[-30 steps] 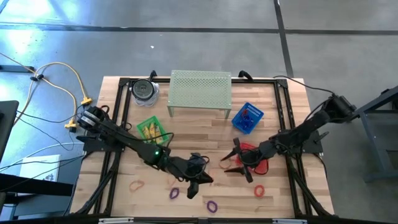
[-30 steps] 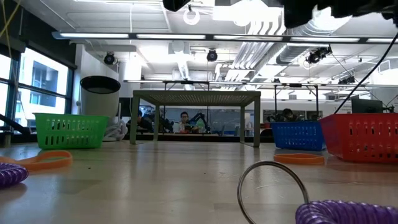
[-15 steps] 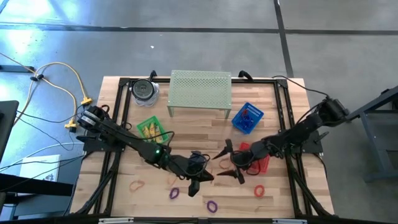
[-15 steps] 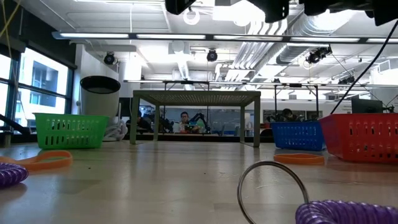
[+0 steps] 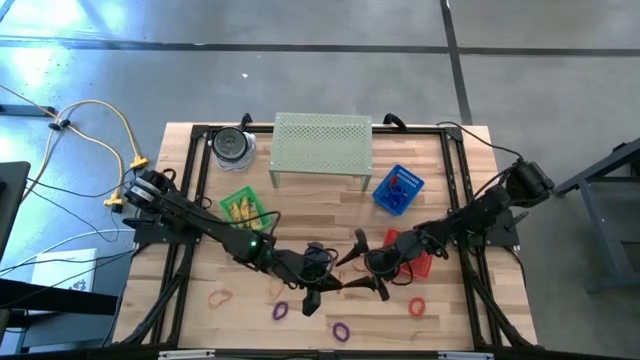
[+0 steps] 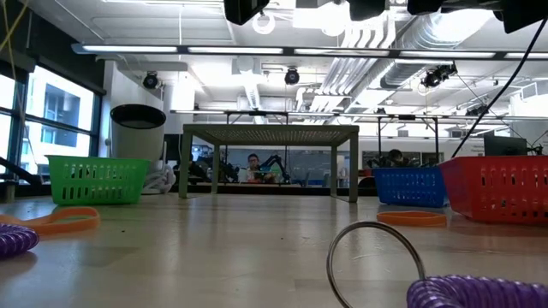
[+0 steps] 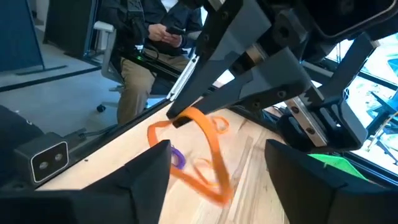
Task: Pick & Place Office Desk Supplies
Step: Put the orange rubberband into the red basket
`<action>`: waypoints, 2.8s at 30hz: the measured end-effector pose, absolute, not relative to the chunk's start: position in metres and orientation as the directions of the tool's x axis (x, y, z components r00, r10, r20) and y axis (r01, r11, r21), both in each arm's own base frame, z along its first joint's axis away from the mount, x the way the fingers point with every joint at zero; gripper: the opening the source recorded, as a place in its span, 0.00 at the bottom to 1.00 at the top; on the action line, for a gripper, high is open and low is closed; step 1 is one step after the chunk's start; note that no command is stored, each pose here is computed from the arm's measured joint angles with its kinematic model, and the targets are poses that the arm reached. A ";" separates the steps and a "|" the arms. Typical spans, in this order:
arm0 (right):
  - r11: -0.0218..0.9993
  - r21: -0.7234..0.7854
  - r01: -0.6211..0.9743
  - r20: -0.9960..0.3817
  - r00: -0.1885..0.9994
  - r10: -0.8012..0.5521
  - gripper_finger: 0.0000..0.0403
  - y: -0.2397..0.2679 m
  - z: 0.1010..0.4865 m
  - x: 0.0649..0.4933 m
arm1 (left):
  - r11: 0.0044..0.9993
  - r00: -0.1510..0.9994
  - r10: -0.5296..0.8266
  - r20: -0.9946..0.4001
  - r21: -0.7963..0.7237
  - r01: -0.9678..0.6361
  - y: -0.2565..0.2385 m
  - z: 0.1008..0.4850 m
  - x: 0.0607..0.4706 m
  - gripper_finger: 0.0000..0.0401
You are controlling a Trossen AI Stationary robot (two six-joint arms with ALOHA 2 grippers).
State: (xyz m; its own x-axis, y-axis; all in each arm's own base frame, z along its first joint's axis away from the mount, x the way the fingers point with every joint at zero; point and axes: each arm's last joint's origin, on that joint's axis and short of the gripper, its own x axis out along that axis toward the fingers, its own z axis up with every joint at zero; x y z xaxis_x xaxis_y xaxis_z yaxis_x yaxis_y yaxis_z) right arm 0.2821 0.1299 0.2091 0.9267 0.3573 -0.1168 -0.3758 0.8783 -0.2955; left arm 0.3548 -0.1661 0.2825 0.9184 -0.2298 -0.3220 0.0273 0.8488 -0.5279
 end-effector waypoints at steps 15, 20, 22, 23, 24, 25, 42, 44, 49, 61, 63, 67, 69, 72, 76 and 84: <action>0.804 -0.349 -0.482 -0.112 0.873 0.475 0.21 0.133 0.210 0.280 | 0.854 0.912 -0.222 -0.346 -0.521 0.010 -0.164 0.280 0.355 0.00; 0.803 -0.355 -0.479 -0.114 0.875 0.471 0.08 0.133 0.209 0.281 | 0.853 0.911 -0.223 -0.347 -0.522 0.010 -0.164 0.280 0.355 0.00; 0.803 -0.355 -0.480 -0.121 0.875 0.469 0.03 0.133 0.209 0.280 | 0.852 0.910 -0.224 -0.348 -0.524 0.009 -0.164 0.280 0.355 0.00; 0.802 -0.354 -0.481 -0.125 0.874 0.469 0.02 0.133 0.208 0.280 | 0.852 0.910 -0.223 -0.348 -0.524 0.008 -0.164 0.280 0.355 0.00; 0.801 -0.354 -0.482 -0.129 0.874 0.469 0.02 0.133 0.208 0.280 | 0.852 0.911 -0.222 -0.348 -0.524 0.008 -0.164 0.280 0.355 0.00; 0.802 -0.354 -0.482 -0.132 0.874 0.467 0.01 0.133 0.208 0.280 | 0.852 0.912 -0.217 -0.348 -0.523 0.003 -0.164 0.280 0.355 0.00; 0.892 -0.227 -0.391 -0.391 0.875 0.284 0.00 0.130 0.195 0.264 | 0.930 0.932 -0.064 -0.357 -0.359 -0.074 -0.156 0.266 0.366 0.30; 0.904 -0.213 -0.371 -0.417 0.871 0.259 0.00 0.131 0.200 0.256 | 0.931 0.931 -0.062 -0.359 -0.358 -0.076 -0.157 0.260 0.370 0.38; 0.946 -0.211 -0.247 -0.469 0.874 0.123 0.00 0.134 0.216 0.225 | 0.930 0.930 -0.068 -0.361 -0.360 -0.072 -0.158 0.255 0.372 0.49; 0.990 0.083 0.116 -0.739 0.673 -0.017 0.00 0.109 0.219 0.161 | 0.907 0.905 -0.089 -0.417 -0.410 -0.100 -0.162 0.250 0.369 0.50; 0.979 0.103 0.175 -0.792 0.610 -0.025 0.00 0.106 0.214 0.157 | 0.899 0.899 -0.088 -0.428 -0.423 -0.113 -0.162 0.249 0.368 0.50; 0.959 0.083 0.272 -0.844 0.531 -0.078 0.00 0.105 0.204 0.155 | 0.888 0.879 -0.079 -0.471 -0.434 -0.153 -0.161 0.244 0.366 0.50; 0.956 0.079 0.283 -0.858 0.508 -0.079 0.00 0.106 0.200 0.156 | 0.888 0.875 -0.078 -0.478 -0.432 -0.157 -0.161 0.244 0.365 0.50; 0.959 0.052 0.278 -0.872 0.481 -0.092 0.00 0.110 0.192 0.161 | 0.894 0.861 -0.075 -0.503 -0.417 -0.165 -0.162 0.241 0.363 0.50; 0.966 -0.021 0.259 -0.886 0.444 -0.138 0.02 0.112 0.181 0.166 | 0.897 0.854 -0.081 -0.514 -0.410 -0.162 -0.166 0.240 0.361 0.50; 0.957 0.014 0.291 -0.928 0.361 -0.097 0.23 0.105 0.173 0.175 | 0.902 0.851 -0.106 -0.515 -0.410 -0.136 -0.176 0.240 0.356 0.50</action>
State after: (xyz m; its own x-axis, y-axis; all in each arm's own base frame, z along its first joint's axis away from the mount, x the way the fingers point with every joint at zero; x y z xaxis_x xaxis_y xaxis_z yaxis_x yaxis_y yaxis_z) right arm 0.1748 0.1050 0.1728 0.3606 -0.0967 -0.9277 0.2913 0.9565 0.0135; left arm 0.3555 -0.1763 0.2400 0.8508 -0.1058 -0.5147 -0.1359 0.9020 -0.4099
